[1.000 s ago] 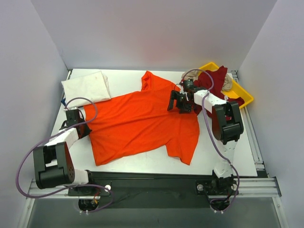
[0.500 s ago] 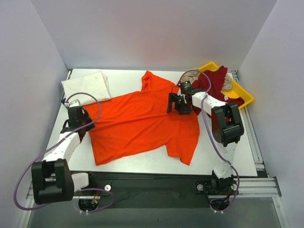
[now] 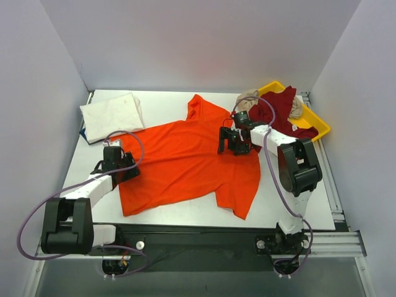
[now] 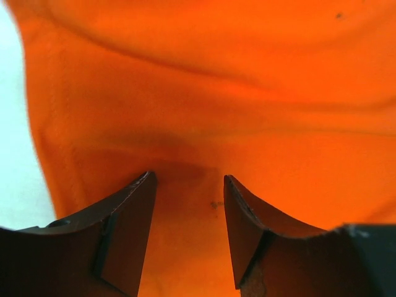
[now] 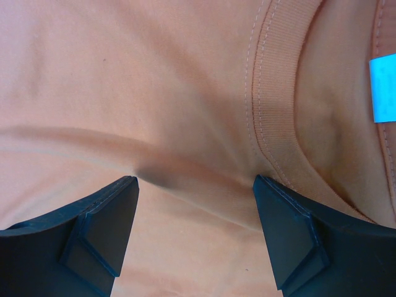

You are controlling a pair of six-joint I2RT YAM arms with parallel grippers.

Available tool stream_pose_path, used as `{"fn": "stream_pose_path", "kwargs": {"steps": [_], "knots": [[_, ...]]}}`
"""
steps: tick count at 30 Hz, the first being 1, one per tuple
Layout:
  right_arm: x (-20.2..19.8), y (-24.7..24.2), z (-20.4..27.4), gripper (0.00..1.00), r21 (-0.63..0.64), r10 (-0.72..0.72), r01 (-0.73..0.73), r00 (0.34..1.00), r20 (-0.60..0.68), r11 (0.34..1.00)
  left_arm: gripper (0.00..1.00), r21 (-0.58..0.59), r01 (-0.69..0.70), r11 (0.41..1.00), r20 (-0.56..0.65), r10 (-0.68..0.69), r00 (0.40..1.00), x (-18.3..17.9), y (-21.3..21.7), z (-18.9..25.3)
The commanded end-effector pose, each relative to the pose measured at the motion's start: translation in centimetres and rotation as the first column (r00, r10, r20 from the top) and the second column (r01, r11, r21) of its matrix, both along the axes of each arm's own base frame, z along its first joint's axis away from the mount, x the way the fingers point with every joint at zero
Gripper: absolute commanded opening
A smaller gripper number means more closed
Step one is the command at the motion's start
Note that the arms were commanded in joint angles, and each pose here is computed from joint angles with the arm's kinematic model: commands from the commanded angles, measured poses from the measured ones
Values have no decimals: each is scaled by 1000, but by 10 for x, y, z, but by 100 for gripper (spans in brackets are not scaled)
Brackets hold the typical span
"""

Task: Fold and stack the t-shirts
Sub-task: Flatten out the tshirt

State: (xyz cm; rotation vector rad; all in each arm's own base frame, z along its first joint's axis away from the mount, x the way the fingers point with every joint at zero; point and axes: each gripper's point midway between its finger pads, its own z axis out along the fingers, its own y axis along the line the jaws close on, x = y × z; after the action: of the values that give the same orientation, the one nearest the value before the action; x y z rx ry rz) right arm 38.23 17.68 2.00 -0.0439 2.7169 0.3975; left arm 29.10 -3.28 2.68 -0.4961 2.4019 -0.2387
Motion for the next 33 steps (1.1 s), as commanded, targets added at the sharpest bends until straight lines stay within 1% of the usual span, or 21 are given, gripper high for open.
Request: {"fn": "stream_pose_path", "kwargs": {"steps": [1,3,5,6,10,22,26,33], "knots": [[-17,-11,-13,78,-40,-27,24,997,-73,999,58,-58,41,997,11,-41,999,23,-12,2],[-16,-13,-14,78,-36,-34,31,996,-77,999,58,-61,47,997,-26,-48,998,27,-10,-6],[-14,-15,-14,78,-33,-45,42,996,-80,999,58,-68,43,997,-38,-46,998,30,-7,-11],[-13,-18,-15,78,-33,-55,52,995,-84,998,58,-76,15,997,-39,-18,999,32,3,-12],[-8,-24,-18,78,-30,-78,76,992,-96,997,57,-113,18,993,-24,-21,1000,46,8,-10],[11,-30,-24,78,-8,-106,106,985,-137,994,57,-68,51,996,-30,-53,998,77,15,-8],[24,-29,-21,78,-2,-108,108,986,-127,994,57,-37,44,998,-31,-45,998,86,21,-5],[38,-35,-23,78,1,-125,126,983,-131,992,57,-31,60,998,11,-60,998,107,21,5]]}}
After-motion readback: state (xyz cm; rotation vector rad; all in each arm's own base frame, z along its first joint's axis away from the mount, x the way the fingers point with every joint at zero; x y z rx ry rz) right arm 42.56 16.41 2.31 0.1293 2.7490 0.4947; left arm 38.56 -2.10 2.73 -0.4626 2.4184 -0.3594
